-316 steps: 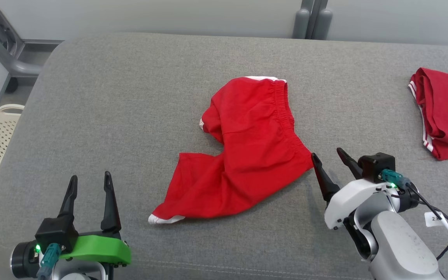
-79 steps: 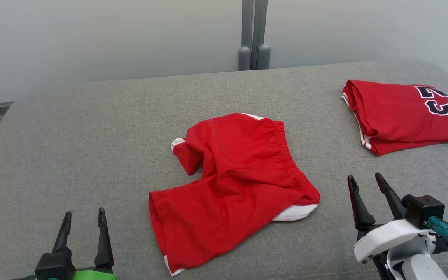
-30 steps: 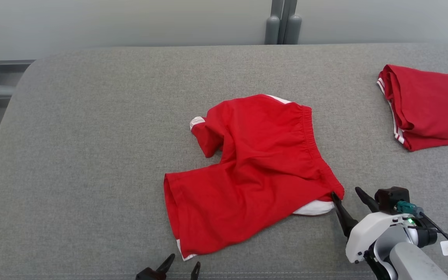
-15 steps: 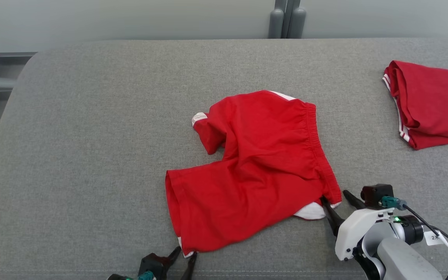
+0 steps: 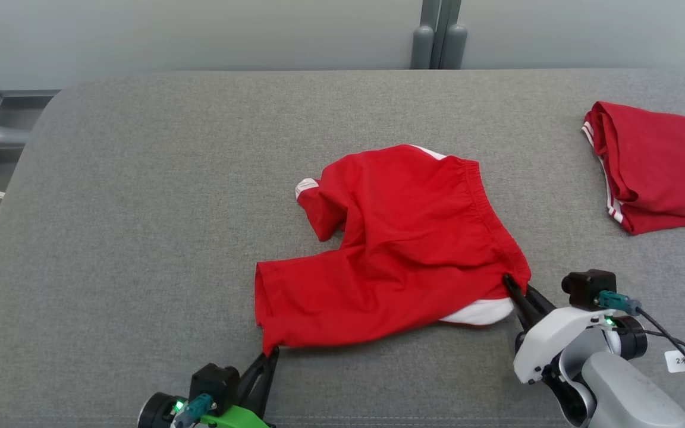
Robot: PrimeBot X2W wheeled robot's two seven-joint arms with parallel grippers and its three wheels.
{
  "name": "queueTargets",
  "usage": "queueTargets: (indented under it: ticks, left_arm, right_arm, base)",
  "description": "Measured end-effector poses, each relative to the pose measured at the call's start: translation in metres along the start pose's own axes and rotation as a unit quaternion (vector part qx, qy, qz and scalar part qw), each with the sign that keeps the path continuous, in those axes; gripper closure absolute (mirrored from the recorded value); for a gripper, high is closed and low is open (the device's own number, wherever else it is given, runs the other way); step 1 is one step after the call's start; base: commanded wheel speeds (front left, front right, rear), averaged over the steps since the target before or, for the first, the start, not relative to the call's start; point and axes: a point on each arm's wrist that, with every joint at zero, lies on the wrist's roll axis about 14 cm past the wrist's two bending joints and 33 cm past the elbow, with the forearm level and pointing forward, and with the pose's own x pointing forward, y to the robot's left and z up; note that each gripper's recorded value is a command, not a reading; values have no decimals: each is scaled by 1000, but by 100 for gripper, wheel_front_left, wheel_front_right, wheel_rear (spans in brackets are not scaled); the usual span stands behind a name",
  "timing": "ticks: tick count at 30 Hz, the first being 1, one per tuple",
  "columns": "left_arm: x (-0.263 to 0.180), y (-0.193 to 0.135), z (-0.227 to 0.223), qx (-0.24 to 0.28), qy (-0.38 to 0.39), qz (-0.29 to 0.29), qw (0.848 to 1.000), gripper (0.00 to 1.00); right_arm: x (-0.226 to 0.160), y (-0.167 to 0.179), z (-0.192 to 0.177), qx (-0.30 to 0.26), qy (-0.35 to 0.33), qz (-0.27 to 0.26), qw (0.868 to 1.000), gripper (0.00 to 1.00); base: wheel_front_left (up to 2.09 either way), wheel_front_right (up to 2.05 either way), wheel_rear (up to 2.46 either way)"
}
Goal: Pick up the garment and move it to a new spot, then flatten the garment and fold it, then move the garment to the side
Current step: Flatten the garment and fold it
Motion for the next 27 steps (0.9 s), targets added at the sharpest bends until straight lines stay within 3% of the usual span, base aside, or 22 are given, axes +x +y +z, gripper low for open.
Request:
queueTargets:
  ticks: [6,15,25,27]
  left_arm:
    - [-1,8,47,19,-74,2,997,100]
    - [8,27,123,97,-146,-11,984,100]
    - [59,49,222,191,-183,-30,964,100]
    - [72,54,247,190,-197,-32,961,100]
  right_arm:
    - [-4,8,41,16,-65,21,998,100]
    - [2,29,92,5,-102,67,993,100]
    - [57,53,182,-38,-145,110,983,100]
    - [71,55,202,-36,-155,114,981,100]
  base:
    - [0,0,0]
    - [0,0,0]
    - [0,0,0]
    - [0,0,0]
